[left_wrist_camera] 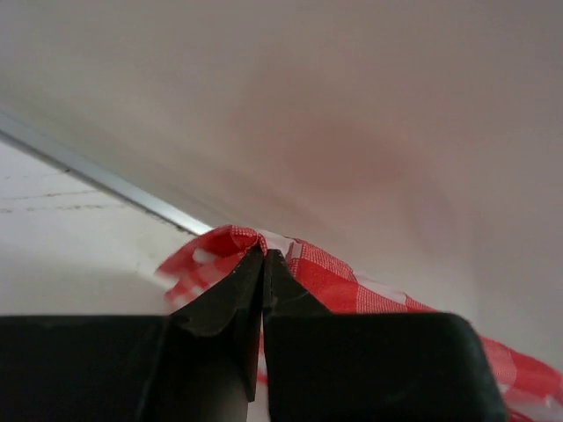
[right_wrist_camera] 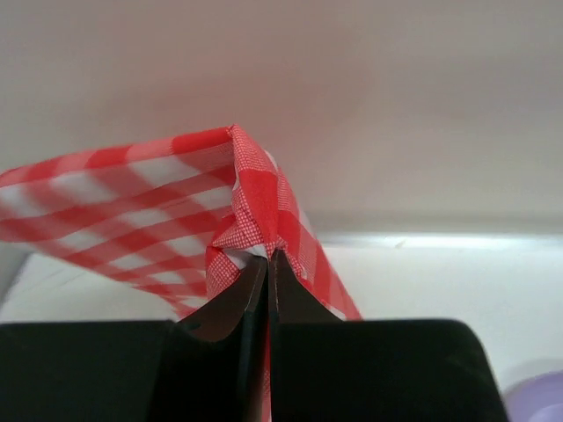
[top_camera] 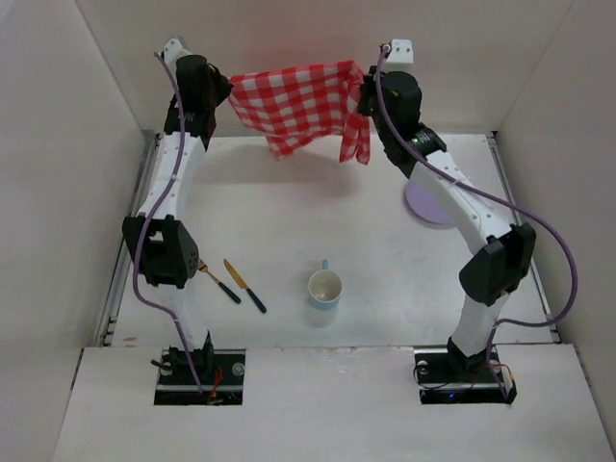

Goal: Set the dinner table for one person

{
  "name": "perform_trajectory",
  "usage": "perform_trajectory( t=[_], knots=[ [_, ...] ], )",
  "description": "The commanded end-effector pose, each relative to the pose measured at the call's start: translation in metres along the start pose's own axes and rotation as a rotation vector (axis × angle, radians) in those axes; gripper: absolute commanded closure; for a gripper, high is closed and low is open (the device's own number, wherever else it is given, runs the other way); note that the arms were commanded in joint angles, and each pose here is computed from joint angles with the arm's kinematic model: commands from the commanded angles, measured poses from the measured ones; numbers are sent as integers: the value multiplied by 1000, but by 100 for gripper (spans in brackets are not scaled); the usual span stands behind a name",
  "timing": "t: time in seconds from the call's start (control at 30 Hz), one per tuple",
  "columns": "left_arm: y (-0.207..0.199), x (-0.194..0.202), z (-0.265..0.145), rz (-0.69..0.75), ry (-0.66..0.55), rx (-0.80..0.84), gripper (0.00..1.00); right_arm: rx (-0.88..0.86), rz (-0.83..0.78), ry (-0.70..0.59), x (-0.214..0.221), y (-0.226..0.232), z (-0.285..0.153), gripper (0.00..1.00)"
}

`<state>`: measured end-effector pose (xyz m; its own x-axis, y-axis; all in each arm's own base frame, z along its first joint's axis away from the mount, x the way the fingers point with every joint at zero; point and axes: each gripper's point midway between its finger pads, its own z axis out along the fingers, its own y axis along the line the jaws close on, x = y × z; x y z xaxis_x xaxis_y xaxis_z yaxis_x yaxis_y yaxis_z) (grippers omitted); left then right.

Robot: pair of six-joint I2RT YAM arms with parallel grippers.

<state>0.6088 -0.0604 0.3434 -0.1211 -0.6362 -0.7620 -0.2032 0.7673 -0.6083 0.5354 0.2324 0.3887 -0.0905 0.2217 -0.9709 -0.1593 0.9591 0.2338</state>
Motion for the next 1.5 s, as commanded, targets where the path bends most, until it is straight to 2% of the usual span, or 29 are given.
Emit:
perform_trajectory(
  t=[0.0,0.1,0.23,0.3,0.37,0.5,0.67,0.77,0.83,0.87,1.0,1.1,1.2,1.33,1.47],
  knots=[
    [-66,-67,-76,-60,-146,252,100,144,-317,-69,-20,-23,-26,94],
    [-34,-31,-78,-41,-160,246,100,170,-376,-69,31,-35,-43,94],
    [41,52,-78,-74,-95,163,100,116,-432,34,135,-46,-74,93],
    [71,89,-89,-105,-94,139,99,83,-455,59,172,-43,-95,92],
    [95,126,-107,-149,-81,115,98,55,-468,58,185,-36,-115,91],
    [130,156,-143,-148,-69,59,97,35,-480,30,180,-20,-158,85],
    [153,162,-188,-146,-87,41,92,-34,-490,101,210,-13,-201,69],
    [163,171,-207,-131,-88,28,84,-57,-448,147,224,-7,-218,42],
    [173,169,-213,-130,-99,10,79,-69,-385,158,227,-5,-229,28],
    [176,167,-216,-126,-100,4,77,-67,-341,158,226,-6,-232,26],
    [186,173,-227,-86,-54,-43,65,75,-97,190,217,-41,-228,22],
    [185,200,-239,-22,56,-61,54,243,137,211,216,-86,-222,22],
    [188,224,-252,-7,122,-81,47,285,353,262,232,-106,-225,18],
    [187,234,-261,-66,145,-94,34,214,470,310,249,-101,-223,18],
    [185,245,-257,-124,200,-121,29,223,501,314,253,-103,-221,15]
  ],
)
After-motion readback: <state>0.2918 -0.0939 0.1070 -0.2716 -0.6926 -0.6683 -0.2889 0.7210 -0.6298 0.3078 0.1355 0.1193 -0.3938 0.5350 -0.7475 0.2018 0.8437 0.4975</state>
